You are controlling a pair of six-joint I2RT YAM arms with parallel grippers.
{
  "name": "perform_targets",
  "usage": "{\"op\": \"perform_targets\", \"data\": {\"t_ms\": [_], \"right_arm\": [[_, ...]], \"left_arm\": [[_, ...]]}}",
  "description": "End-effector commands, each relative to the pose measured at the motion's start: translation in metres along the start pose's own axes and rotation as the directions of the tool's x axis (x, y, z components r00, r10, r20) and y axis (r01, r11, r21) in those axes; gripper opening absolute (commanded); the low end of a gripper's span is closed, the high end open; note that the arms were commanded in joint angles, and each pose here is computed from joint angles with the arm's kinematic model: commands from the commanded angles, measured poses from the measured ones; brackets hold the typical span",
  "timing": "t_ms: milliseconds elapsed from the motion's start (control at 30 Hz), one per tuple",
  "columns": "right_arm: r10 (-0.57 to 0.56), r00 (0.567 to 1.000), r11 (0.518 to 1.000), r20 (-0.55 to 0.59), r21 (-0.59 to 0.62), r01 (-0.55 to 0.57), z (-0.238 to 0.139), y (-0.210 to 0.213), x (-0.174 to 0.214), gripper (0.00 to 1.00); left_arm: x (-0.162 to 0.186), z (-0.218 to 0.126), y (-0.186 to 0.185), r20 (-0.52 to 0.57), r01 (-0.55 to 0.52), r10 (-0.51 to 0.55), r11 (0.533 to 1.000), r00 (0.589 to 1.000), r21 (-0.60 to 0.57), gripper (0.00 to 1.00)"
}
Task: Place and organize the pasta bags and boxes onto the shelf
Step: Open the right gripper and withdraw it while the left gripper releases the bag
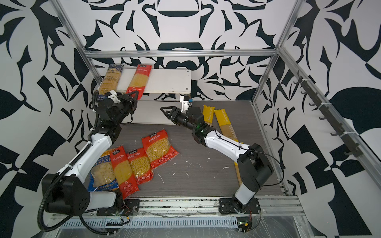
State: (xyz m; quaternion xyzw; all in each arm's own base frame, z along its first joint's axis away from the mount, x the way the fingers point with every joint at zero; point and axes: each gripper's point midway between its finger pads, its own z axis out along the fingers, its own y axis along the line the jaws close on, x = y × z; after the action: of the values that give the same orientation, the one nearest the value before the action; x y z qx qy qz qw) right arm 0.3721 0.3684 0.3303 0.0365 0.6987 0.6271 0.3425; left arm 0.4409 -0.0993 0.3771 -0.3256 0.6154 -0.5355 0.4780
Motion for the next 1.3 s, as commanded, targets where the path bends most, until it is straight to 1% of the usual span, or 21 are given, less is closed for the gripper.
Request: {"op": "perform_targets", "data": {"t_ms": [0,133,367,467,500,600,667,700,800,867,933,967,1033,1167,1267], "right_arm": [[-0.032,0.999,0.994,0.032,-0.106,0.035,-0.011,0.033,-0.012,0.61],[-0.020,0.999,0.994,0.029,-0.111,0.023,-0.012,0.027,-0.014,0.61],[0.000,1.000,0.992,0.023,-0.123,0.003,-0.011,0.023,-0.013,0.61],[0.003,1.000,0.993,0.020,-0.119,-0.001,-0.012,0.020,-0.011,0.61],[0.003,1.000,0.993,0.021,-0.119,-0.001,-0.013,0.020,-0.011,0.61],[0.002,1.000,0.993,0.022,-0.115,0.000,-0.014,0.018,-0.011,0.61],[0.000,1.000,0.994,0.023,-0.113,0.002,-0.015,0.019,-0.011,0.61],[0.001,1.000,0.994,0.024,-0.111,0.001,-0.015,0.018,-0.011,0.61],[0.004,1.000,0.995,0.020,-0.104,-0.002,-0.014,0.016,-0.010,0.60],[0.009,1.000,0.995,0.015,-0.096,-0.007,-0.013,0.013,-0.008,0.60],[0.011,1.000,0.996,0.010,-0.089,-0.010,-0.012,0.010,-0.006,0.60],[0.011,1.000,0.996,0.007,-0.088,-0.010,-0.012,0.009,-0.005,0.60],[0.010,1.000,0.997,-0.002,-0.081,-0.010,-0.010,0.007,-0.001,0.60],[0.009,1.000,0.998,-0.030,-0.062,-0.011,-0.004,0.000,0.013,0.60],[0.007,0.999,0.999,-0.054,-0.042,-0.009,0.000,-0.007,0.027,0.59]], "left_arm": [[-0.032,-0.022,-0.001,0.107,-0.007,0.010,1.000,0.994,-0.030,0.00],[-0.045,-0.035,-0.002,0.143,-0.009,0.015,0.999,0.990,-0.040,0.00],[-0.057,-0.035,0.005,0.176,-0.010,0.019,0.998,0.984,-0.056,0.00],[-0.060,-0.028,0.003,0.161,-0.012,0.019,0.999,0.987,-0.048,0.00],[-0.060,-0.027,-0.001,0.153,-0.016,0.022,0.999,0.988,-0.039,0.01],[-0.058,-0.016,0.008,0.127,-0.009,0.015,0.999,0.992,-0.052,0.05],[-0.057,-0.015,0.010,0.122,-0.011,0.017,0.999,0.992,-0.053,0.10],[-0.057,-0.015,0.011,0.119,-0.012,0.018,0.998,0.993,-0.054,0.15],[-0.055,-0.016,0.009,0.103,-0.012,0.017,0.999,0.995,-0.047,0.33],[-0.051,-0.021,0.005,0.086,-0.021,0.024,0.999,0.996,-0.038,0.46],[-0.046,-0.022,0.008,0.059,-0.033,0.037,0.998,0.998,-0.053,0.58],[-0.042,-0.032,-0.003,0.050,-0.051,0.053,0.998,0.997,-0.037,0.63],[-0.036,-0.039,-0.002,0.022,-0.061,0.063,0.996,0.998,-0.058,0.71],[-0.017,-0.060,0.006,-0.034,-0.091,0.088,0.990,0.996,-0.104,0.79],[0.004,-0.078,0.013,-0.084,-0.136,0.126,0.982,0.988,-0.134,0.81]]}}
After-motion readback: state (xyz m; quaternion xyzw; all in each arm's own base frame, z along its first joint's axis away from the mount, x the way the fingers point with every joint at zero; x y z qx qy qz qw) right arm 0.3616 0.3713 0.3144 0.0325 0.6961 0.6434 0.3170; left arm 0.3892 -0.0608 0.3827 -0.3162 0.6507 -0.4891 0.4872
